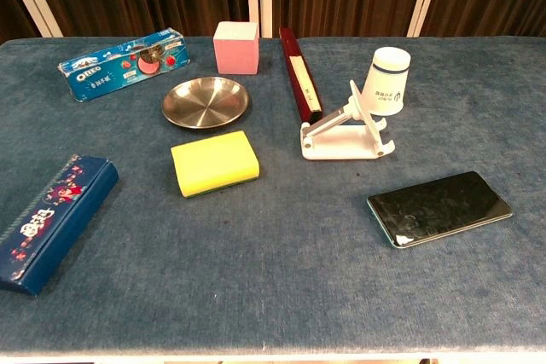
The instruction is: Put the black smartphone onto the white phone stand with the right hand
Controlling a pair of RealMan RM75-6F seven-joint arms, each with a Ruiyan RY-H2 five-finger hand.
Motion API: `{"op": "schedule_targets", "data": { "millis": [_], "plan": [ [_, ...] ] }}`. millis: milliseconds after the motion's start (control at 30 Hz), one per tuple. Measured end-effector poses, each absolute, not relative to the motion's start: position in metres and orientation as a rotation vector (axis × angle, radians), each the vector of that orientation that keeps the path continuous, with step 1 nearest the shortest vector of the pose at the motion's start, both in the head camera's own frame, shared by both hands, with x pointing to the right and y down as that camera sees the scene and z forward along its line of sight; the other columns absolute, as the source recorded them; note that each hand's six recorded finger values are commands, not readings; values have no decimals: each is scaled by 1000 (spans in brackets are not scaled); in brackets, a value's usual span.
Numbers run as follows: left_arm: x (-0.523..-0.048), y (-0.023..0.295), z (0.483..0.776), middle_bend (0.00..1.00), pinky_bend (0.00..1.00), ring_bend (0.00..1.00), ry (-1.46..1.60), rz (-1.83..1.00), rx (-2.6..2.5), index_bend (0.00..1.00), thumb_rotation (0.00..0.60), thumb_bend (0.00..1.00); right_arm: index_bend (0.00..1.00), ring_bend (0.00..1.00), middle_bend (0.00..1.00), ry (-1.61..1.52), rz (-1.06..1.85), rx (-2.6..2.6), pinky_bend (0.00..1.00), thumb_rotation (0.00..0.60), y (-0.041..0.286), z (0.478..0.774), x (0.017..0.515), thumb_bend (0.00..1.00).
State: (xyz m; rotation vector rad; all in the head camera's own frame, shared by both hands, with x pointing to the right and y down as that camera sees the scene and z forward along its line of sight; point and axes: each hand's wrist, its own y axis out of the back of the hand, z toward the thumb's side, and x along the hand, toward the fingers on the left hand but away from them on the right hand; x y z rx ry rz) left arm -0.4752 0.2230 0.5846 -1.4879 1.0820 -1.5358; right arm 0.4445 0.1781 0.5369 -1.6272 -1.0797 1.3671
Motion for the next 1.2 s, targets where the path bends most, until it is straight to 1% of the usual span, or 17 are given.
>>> {"op": "schedule_targets", "data": {
  "millis": [100, 167, 267, 400, 467, 533, 633, 733, 800, 933, 1100, 1200],
  "plan": [
    [-475, 221, 587, 187, 0, 110, 1078, -1539, -1491, 168, 600, 91, 1, 0, 36, -1059, 1343, -1657, 93, 600, 176, 544, 434, 187],
    [-475, 220, 587, 187, 0, 110, 1077, -1537, -1491, 168, 600, 91, 14, 0, 61, -1037, 1327, -1674, 130, 600, 176, 548, 426, 187],
    [-473, 220, 586, 187, 0, 110, 1077, -1532, -1491, 167, 600, 91, 47, 0, 82, -958, 1297, -1729, 157, 600, 180, 559, 408, 188],
    [-470, 220, 587, 187, 0, 110, 1077, -1523, -1502, 167, 600, 91, 78, 0, 84, -778, 1275, -1852, 162, 600, 192, 586, 376, 189],
    [-469, 221, 587, 187, 0, 109, 1074, -1518, -1504, 167, 600, 91, 145, 0, 84, -690, 1269, -1905, 171, 600, 198, 600, 360, 216],
    [-469, 221, 586, 187, 0, 109, 1076, -1518, -1504, 167, 600, 91, 177, 0, 85, -583, 1261, -1957, 174, 600, 205, 619, 341, 252],
    [-470, 221, 586, 187, 0, 110, 1079, -1515, -1504, 168, 600, 91, 192, 0, 85, -455, 1251, -2012, 174, 600, 213, 645, 315, 288],
    [-470, 222, 586, 187, 0, 109, 1080, -1515, -1505, 167, 600, 91, 207, 0, 84, -372, 1246, -2047, 166, 600, 214, 668, 290, 306],
    [-471, 223, 586, 187, 0, 110, 1084, -1517, -1504, 167, 600, 91, 223, 0, 84, -345, 1237, -2043, 160, 600, 211, 677, 277, 321],
    [-473, 223, 585, 187, 0, 110, 1085, -1517, -1501, 167, 600, 91, 235, 0, 84, -310, 1217, -2018, 156, 600, 204, 685, 260, 354],
    [-476, 225, 585, 187, 0, 109, 1088, -1529, -1498, 167, 600, 91, 243, 0, 84, -269, 1233, -1988, 155, 600, 200, 693, 250, 356],
    [-477, 226, 586, 187, 0, 110, 1089, -1533, -1498, 168, 600, 91, 247, 0, 84, -252, 1251, -1983, 154, 600, 199, 698, 247, 383]
  ]
}}
